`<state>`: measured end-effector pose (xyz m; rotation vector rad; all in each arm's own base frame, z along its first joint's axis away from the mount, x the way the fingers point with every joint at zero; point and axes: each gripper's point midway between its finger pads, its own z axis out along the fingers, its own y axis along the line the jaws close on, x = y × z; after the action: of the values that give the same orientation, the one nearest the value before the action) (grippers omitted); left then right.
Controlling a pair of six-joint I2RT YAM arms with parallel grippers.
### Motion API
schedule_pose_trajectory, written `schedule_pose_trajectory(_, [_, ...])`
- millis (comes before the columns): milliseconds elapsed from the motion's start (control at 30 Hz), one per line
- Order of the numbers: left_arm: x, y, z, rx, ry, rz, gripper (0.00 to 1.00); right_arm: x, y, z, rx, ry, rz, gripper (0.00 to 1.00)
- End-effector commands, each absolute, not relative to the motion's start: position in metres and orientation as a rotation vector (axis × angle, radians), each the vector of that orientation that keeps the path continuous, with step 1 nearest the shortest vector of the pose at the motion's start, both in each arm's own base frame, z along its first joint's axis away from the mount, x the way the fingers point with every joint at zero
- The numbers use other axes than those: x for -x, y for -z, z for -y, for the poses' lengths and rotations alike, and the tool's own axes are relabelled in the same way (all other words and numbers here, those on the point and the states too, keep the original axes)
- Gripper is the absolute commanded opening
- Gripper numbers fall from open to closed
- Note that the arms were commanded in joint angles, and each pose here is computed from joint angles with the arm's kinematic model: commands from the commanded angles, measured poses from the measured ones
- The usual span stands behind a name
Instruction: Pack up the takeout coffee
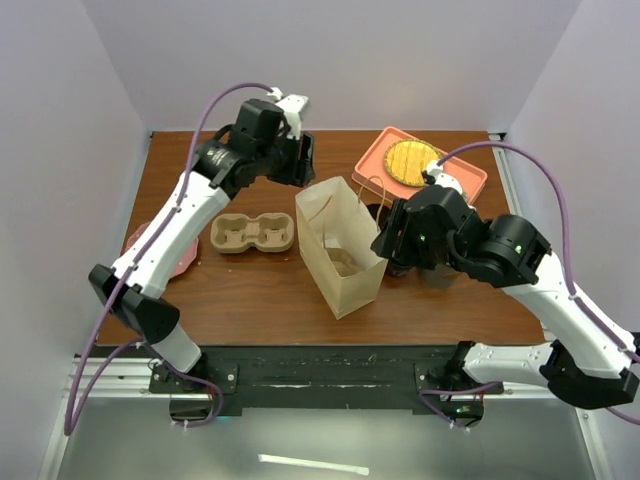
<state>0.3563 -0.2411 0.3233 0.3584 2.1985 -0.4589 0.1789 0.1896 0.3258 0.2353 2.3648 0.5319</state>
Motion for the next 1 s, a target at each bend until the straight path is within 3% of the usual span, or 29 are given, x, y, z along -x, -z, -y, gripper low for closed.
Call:
schedule_pose_trajectory(0, [-0.357, -0.352, 0.280, -0.596, 0.646, -2.030, 0.59, -0.175, -0.308, -0.200, -0.341, -0.567, -2.427, 0.62])
schedule_pose_trajectory(300, [-0.365, -0.309, 0.288, -0.657, 0.630, -2.114, 0.48, -0.192, -0.283, -0.205, -0.346, -0.444, -2.439, 0.60])
schedule_pose_trajectory(333, [-0.364, -0.308, 0.289, -0.665, 0.633, -2.117, 0.44, -0.194, -0.281, -0.205, -0.340, -0.429, -2.439, 0.58])
schedule_pose_trajectory(367, [-0.361, -0.307, 0.287, -0.670, 0.631, -2.126, 0.32, -0.195, -0.280, -0.204, -0.327, -0.413, -2.435, 0.51])
schedule_pose_trajectory(467, [-0.342, -0.313, 0.279, -0.651, 0.617, -2.161, 0.12, -0.198, -0.281, -0.205, -0.269, -0.389, -2.433, 0.42])
schedule_pose_trajectory(600, [-0.301, -0.318, 0.250, -0.452, 0.576, -2.366, 0.00, -0.216, -0.300, -0.207, -0.130, -0.344, -2.354, 0.39])
schedule_pose_trajectory(733, [-0.259, -0.313, 0.243, -0.314, 0.681, -2.384, 0.02, -0.224, -0.307, -0.214, -0.047, -0.338, -2.326, 0.40])
schedule_pose_trajectory(800, [-0.250, -0.312, 0.235, -0.242, 0.704, -2.366, 0.23, -0.223, -0.303, -0.216, -0.037, -0.329, -2.342, 0.44])
schedule_pose_trajectory(967, [-0.256, -0.330, 0.223, -0.215, 0.625, -2.333, 0.43, -0.219, -0.309, -0.201, -0.092, -0.263, -2.361, 0.65])
